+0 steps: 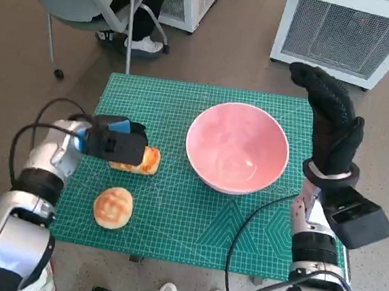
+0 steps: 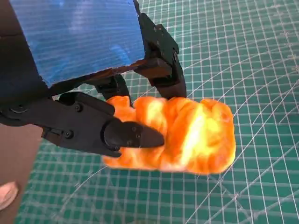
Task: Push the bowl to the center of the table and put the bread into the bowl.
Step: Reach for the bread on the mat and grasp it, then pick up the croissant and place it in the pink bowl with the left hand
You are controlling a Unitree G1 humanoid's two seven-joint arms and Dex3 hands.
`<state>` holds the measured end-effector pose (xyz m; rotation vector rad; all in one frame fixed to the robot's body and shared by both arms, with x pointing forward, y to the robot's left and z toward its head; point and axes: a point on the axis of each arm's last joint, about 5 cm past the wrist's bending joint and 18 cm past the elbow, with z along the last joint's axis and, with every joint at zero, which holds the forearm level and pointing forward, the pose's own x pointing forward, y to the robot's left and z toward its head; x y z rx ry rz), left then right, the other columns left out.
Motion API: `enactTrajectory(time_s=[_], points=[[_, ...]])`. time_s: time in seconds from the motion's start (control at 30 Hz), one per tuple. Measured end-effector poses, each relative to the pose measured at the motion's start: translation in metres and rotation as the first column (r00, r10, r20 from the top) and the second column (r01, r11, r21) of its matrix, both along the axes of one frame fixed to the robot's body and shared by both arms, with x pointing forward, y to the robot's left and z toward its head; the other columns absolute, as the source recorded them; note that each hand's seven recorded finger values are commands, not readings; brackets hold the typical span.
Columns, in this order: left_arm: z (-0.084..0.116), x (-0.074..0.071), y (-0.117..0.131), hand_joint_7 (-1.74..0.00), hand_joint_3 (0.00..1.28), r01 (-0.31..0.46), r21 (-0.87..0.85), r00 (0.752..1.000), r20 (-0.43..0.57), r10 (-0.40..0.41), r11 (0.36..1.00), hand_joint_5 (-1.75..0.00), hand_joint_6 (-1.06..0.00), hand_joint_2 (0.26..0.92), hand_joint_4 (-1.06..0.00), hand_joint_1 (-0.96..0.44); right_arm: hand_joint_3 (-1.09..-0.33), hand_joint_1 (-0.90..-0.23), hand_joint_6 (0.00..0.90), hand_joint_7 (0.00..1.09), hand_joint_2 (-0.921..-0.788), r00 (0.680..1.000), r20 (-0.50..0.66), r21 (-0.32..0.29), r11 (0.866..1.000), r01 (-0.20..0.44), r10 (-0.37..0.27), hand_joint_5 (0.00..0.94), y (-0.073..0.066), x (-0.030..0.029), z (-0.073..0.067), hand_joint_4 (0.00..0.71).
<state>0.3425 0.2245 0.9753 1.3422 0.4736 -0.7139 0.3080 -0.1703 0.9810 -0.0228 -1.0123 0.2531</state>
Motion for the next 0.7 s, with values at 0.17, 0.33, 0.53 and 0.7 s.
enactTrajectory(time_s=[0.17,0.33,0.53,0.7], points=[[0.0038,0.0021,-0.0014,0.00,0.00,-0.027,0.010,0.999,-0.047,0.027,1.000,0.00,-0.23,0.809,-0.04,-0.32,-0.724,-0.628,0.258,0.22,-0.921,1.000,-0.003,0.000,1.000,0.001,-0.001,0.002,-0.0002,-0.0004,-0.0009,0.380],[0.0064,0.0024,-0.0024,0.00,0.00,-0.038,0.020,0.996,-0.084,0.040,0.999,0.00,-0.17,0.802,-0.01,-0.33,-0.724,-0.632,0.259,0.22,-0.921,1.000,-0.006,0.000,1.000,0.001,-0.001,0.004,-0.0003,-0.0005,-0.0014,0.384],[0.0031,-0.0013,-0.0020,0.00,0.00,-0.026,0.025,0.994,-0.102,0.028,0.999,0.00,-0.11,0.797,0.00,-0.32,-0.723,-0.633,0.260,0.22,-0.921,1.000,-0.007,0.000,1.000,0.000,0.000,0.004,-0.0002,-0.0006,-0.0016,0.388],[-0.0017,-0.0063,-0.0005,0.00,0.00,-0.001,0.029,0.993,-0.122,0.005,1.000,0.00,-0.08,0.795,0.00,-0.33,-0.723,-0.633,0.260,0.21,-0.921,1.000,-0.007,-0.001,1.000,0.000,0.000,0.004,-0.0001,-0.0005,-0.0016,0.388]])
